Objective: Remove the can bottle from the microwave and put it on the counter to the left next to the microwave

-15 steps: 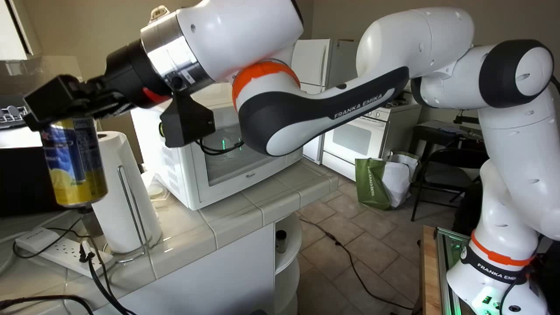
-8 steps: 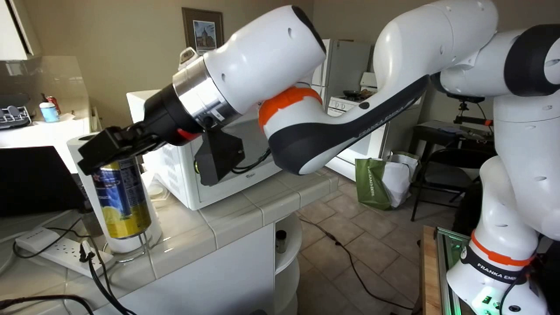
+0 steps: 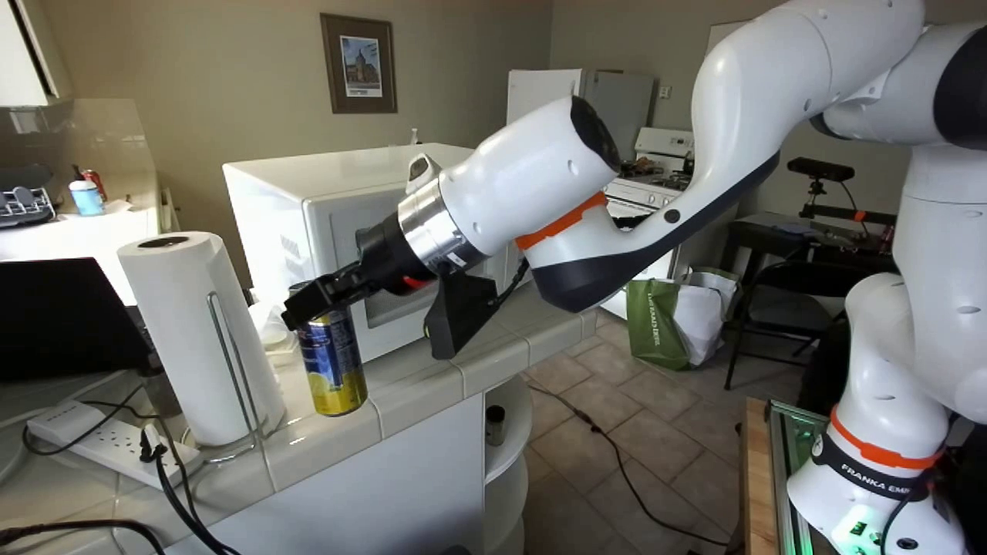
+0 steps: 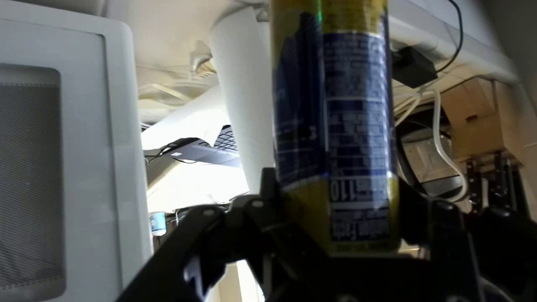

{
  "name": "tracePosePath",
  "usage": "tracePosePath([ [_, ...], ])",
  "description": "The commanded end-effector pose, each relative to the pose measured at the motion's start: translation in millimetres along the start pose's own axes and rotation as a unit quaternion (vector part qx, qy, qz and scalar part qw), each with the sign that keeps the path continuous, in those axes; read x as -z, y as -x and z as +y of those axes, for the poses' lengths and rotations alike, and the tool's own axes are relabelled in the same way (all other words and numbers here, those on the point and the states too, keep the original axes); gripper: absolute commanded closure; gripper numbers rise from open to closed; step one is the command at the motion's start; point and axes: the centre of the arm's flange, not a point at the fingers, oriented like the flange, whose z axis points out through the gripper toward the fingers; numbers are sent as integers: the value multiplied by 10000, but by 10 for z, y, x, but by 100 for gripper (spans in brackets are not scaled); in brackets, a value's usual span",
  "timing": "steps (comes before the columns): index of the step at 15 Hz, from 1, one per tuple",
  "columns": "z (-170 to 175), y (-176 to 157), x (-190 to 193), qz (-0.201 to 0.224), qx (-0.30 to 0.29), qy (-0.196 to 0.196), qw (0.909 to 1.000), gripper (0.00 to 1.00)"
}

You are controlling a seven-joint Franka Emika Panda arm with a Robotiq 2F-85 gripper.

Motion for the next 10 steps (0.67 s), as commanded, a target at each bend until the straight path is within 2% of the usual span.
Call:
tracePosePath([
  [1,289,305,23,125,-5,370,9992,63],
  [6,623,329,-220,363,-128,723,9966,63],
  [10,681,311,-399,452,-164,836,9953,63],
])
